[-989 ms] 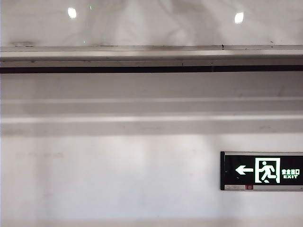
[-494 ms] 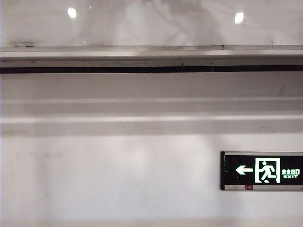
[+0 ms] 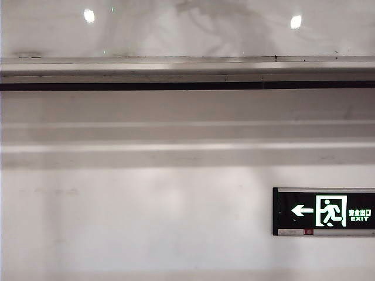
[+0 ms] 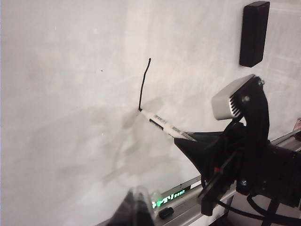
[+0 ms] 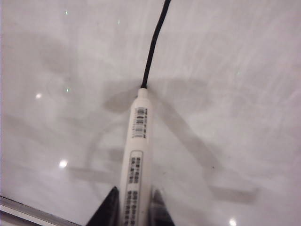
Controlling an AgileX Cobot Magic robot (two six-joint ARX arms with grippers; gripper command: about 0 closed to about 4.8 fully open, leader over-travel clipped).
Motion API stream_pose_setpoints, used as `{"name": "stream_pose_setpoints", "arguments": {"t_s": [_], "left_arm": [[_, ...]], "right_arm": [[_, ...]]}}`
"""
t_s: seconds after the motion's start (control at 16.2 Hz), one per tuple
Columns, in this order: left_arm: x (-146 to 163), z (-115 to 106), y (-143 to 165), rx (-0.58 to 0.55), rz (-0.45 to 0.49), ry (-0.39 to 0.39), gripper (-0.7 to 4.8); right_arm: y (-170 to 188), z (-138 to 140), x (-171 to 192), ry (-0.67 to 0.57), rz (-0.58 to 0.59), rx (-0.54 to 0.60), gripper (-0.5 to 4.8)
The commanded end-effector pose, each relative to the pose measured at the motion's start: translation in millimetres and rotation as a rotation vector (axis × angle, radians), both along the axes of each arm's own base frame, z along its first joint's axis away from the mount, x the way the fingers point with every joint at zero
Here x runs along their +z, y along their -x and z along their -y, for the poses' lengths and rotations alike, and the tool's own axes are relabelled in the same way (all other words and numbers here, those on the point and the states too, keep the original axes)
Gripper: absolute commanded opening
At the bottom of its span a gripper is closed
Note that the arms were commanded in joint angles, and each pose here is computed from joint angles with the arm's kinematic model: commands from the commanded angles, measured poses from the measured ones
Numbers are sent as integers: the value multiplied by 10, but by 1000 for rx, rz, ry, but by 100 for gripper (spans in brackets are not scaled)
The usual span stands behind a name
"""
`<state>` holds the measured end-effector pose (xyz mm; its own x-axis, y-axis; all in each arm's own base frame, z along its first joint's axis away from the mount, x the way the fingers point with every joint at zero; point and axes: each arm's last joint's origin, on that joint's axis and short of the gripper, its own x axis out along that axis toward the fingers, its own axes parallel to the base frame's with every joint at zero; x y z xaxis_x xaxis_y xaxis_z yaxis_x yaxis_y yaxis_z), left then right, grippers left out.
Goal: Take a marker from the whiteboard tray, write "Hi!" on the whiteboard, and then put the marker back vertically into the whiteboard tray.
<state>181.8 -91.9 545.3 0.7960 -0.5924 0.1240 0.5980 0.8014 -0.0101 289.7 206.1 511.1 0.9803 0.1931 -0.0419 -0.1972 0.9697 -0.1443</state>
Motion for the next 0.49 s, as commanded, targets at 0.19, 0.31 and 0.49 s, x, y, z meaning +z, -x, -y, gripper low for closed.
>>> {"name": "stream_pose_setpoints", "arguments": {"t_s": [0.19, 0.31, 0.49], "left_arm": [[23, -9, 21, -4, 13, 4, -6], [24, -9, 21, -4, 14, 5, -6], [24, -9, 21, -4, 14, 5, -6]], "right_arm": [[197, 53, 181, -39, 63, 13, -1], [267, 68, 270, -75, 111, 24, -1], [278, 80, 311, -83, 142, 36, -1]]}}
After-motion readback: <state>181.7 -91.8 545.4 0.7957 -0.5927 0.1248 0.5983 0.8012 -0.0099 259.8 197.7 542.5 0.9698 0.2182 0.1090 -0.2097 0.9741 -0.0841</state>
